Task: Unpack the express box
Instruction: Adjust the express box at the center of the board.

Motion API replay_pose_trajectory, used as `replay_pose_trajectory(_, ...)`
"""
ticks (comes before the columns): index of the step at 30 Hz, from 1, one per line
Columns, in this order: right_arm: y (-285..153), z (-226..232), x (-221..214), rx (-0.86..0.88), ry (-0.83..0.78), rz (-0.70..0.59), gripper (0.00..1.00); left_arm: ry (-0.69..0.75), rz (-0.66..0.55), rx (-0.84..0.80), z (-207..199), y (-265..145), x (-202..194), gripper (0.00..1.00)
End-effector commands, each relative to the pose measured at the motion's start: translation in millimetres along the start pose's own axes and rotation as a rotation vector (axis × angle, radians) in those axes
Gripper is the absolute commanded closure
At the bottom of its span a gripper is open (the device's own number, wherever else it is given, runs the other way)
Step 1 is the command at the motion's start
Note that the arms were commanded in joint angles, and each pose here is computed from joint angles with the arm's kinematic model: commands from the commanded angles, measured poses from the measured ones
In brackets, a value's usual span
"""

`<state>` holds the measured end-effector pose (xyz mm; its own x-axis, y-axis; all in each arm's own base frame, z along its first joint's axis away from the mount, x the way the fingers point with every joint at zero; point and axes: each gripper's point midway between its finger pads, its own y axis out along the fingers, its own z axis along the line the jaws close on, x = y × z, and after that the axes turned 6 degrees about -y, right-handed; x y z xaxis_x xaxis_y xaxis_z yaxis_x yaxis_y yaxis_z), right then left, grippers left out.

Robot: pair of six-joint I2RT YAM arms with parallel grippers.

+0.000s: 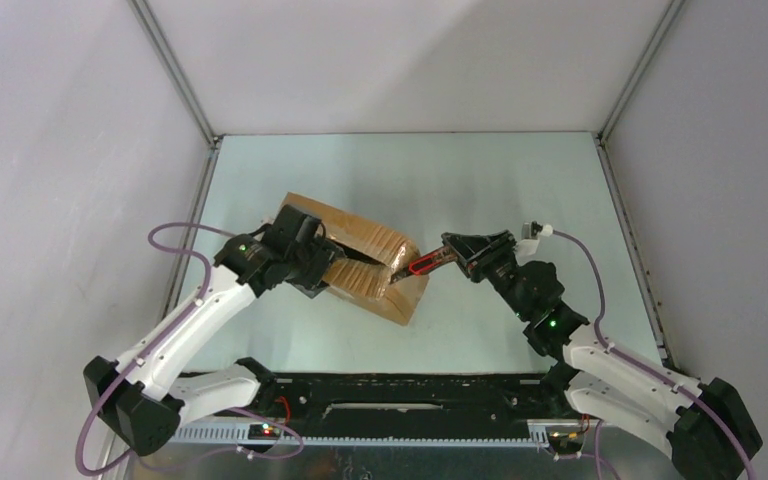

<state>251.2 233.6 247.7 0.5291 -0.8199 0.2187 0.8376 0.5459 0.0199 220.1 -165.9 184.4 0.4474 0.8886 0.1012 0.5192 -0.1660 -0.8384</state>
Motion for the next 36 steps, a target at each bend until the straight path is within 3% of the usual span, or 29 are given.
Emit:
replay_pose_trajectory(1, 2.9, 26.7, 15.1, 0.087, 0.056, -0.081, 1.0, -0.011, 0.043, -0.075, -14.4, -1.1, -13.4, 0.51)
replay_pose_trajectory(9, 13.1, 18.9, -5.4, 0.085, 0.052, 0.053, 1.0, 0.106, 0.079, -0.031, -16.1, 4.7, -27.1, 0.54)
replay_pose_trajectory(16, 3.6, 13.9, -26.8, 0.073, -0.092, 0.1, 1.0, 0.119, 0.073, -0.022, -13.5, 2.9, -26.4, 0.53)
replay_pose_trajectory(19, -3.7, 5.9, -21.2, 0.022, -0.18, 0.095, 1.0, 0.184, 0.038, 0.022, -8.7, -2.7, -18.5, 0.49)
replay_pose_trajectory(25, -15.7, 4.2, -16.8, -0.012, -0.381, 0.14, 1.0, 0.304, -0.006, 0.025, -5.8, -16.4, -6.5, 0.34)
replay_pose_trajectory(27, -20.2, 5.8, -23.0, -0.009, -0.405, 0.185, 1.0, 0.327, -0.011, 0.009, -5.1, -19.8, -4.5, 0.34)
replay_pose_trajectory(36, -39.6, 71.8, -9.2, 0.184, -0.384, 0.096, 1.0, 0.419, -0.019, 0.004, -3.6, -23.3, -0.8, 0.32)
